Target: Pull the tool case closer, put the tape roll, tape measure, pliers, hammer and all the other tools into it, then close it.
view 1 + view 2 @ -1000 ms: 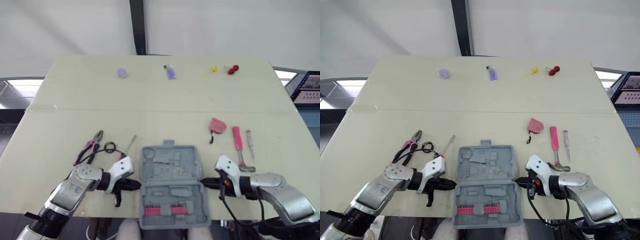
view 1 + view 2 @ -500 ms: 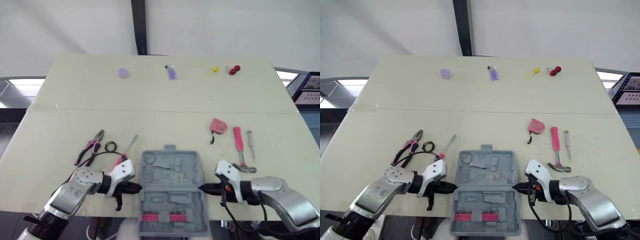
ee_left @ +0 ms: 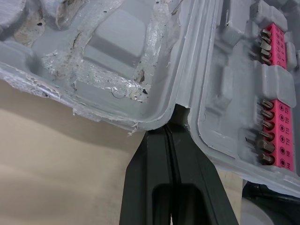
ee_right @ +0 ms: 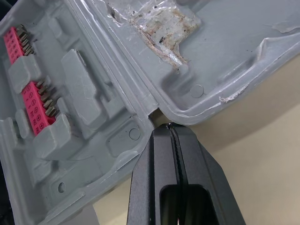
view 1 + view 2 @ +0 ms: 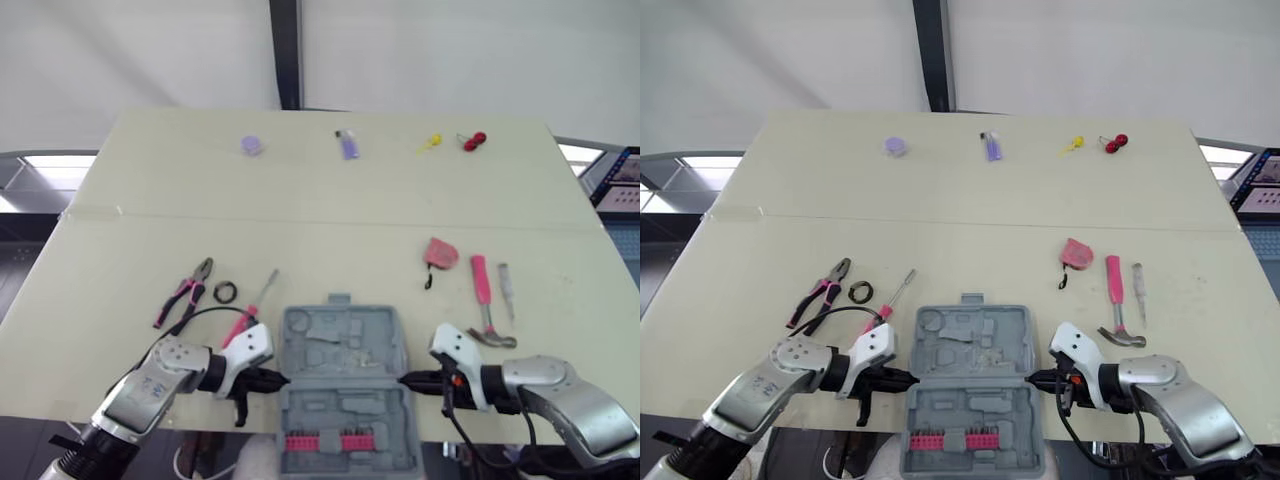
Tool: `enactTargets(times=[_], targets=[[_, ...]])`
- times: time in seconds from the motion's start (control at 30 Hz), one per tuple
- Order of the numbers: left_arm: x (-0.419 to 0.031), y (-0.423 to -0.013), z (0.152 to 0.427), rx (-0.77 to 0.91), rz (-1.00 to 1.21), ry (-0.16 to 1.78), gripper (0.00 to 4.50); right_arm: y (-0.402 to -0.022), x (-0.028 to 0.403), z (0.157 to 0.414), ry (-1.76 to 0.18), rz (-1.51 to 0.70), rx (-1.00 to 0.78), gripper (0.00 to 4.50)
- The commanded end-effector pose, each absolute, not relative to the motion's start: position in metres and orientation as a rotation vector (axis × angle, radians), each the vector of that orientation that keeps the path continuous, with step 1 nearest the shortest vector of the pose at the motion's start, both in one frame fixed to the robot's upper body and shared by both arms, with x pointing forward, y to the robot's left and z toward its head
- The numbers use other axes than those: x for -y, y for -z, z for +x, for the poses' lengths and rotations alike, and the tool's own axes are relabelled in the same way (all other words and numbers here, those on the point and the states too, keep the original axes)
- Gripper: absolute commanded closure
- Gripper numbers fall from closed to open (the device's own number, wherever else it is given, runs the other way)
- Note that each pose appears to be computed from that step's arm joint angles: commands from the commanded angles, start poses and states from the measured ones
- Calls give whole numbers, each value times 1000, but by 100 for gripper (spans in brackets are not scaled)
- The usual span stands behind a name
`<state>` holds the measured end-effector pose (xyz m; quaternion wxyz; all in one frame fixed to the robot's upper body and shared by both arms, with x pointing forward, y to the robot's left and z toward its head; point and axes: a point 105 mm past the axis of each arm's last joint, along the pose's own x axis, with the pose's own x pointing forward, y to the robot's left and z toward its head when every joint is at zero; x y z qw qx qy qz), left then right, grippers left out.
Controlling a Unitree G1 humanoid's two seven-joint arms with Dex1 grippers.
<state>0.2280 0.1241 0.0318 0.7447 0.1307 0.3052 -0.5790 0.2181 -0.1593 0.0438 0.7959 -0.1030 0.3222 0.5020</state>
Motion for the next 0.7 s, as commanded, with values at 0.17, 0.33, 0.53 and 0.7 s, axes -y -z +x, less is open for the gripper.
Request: enactTargets(times=[0.17,0.33,0.53,0.7], targets=[[-117,-35,235,-627,288,1261,450,-49,150,217,-1115,-216,-661,447],[-117,-36,239,-615,294,1249,450,-49,151,217,-1109,-218,-660,447],[-118,-36,240,-617,296,1248,450,-50,152,216,-1109,-216,-662,447],[-117,-35,236,-630,293,1265,450,-50,152,215,-1112,-216,-663,447]])
